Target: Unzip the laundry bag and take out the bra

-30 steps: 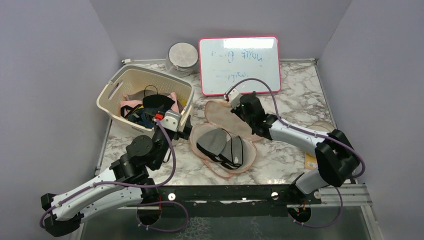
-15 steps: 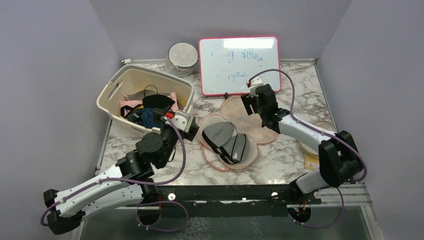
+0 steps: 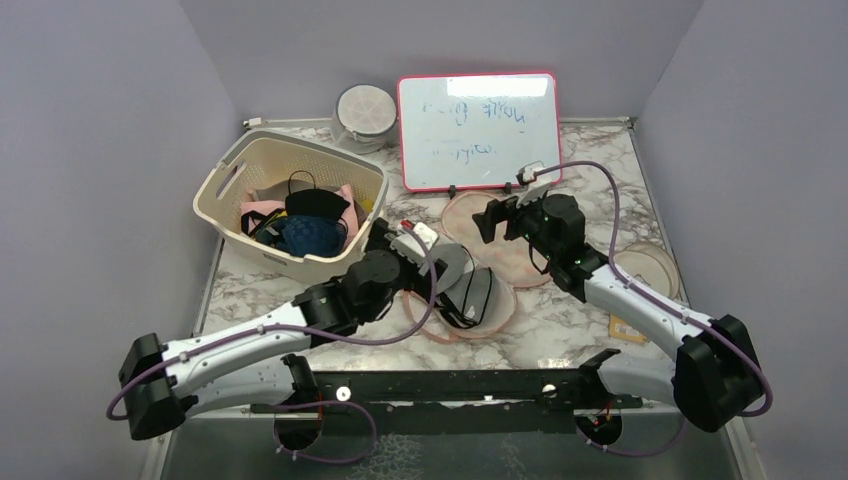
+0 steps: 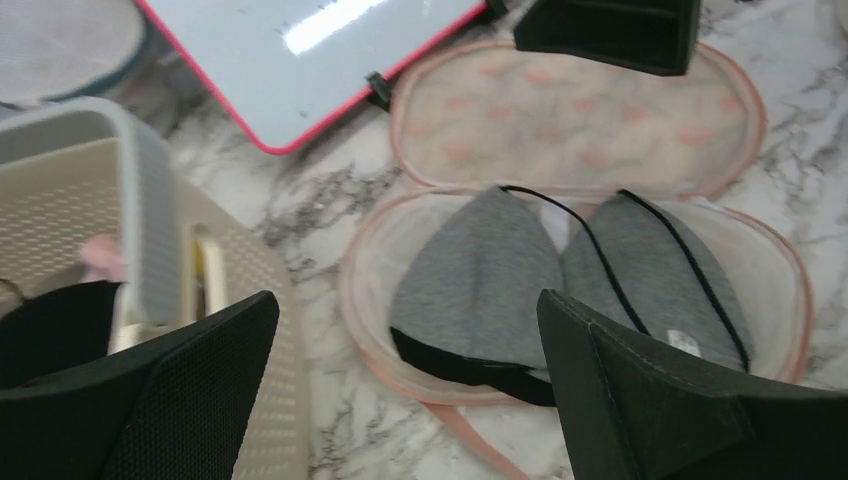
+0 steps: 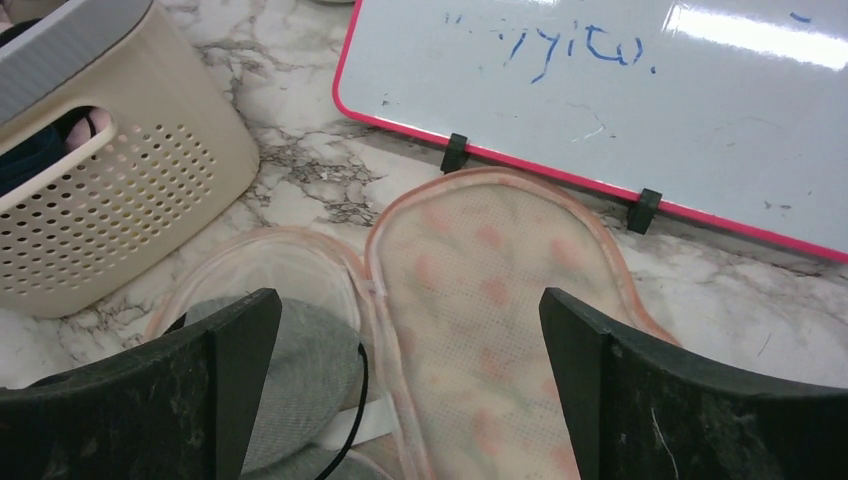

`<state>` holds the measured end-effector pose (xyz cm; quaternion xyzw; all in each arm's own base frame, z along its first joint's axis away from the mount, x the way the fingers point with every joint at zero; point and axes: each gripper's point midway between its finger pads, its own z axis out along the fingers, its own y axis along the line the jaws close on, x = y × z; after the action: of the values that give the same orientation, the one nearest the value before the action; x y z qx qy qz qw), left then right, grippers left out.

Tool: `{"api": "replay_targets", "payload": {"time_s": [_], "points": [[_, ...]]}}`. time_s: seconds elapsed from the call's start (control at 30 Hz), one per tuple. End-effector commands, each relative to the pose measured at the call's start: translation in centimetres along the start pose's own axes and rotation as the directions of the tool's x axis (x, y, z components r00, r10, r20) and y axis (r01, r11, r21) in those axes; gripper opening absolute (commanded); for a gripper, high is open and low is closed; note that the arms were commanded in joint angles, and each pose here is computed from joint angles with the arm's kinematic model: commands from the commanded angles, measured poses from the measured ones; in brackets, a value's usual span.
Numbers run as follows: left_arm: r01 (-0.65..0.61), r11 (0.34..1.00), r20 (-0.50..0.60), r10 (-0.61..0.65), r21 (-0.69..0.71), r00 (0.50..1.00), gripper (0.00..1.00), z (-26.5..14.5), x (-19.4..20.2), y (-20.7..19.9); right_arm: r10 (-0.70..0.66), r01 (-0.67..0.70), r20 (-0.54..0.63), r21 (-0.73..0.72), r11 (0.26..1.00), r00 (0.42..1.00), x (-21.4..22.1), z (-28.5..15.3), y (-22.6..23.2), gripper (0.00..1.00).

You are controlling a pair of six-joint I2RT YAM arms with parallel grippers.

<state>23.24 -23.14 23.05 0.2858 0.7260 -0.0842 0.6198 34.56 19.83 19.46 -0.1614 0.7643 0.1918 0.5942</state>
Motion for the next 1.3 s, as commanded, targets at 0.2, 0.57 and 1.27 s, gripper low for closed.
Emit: {"api": "replay_targets", "payload": {"time_s": [0.2, 0.57, 1.27], "points": [[0.597, 0.798, -0.252, -0.563, 0.084, 0.787, 0.89, 3.8, 2.3, -9.7, 0.105, -0.107, 0.050, 0.027, 0.994, 0.993, -0.6, -1.2, -0.1, 1.00], [0.712, 0.584, -0.219, -0.810, -0.390, 0.544, 0.61, 3.2, 11.1, -9.3, 0.159, -0.171, 0.094, 0.134, 0.976, 0.983, 0.1, -2.3, -2.0, 1.00], [0.780, 0.404, -0.215, -0.915, -0.478, 0.342, 0.44, 5.7, 15.4, -9.8, 0.183, -0.195, 0.107, 0.124, 0.973, 0.977, 0.8, -2.4, -1.9, 1.00]]}}
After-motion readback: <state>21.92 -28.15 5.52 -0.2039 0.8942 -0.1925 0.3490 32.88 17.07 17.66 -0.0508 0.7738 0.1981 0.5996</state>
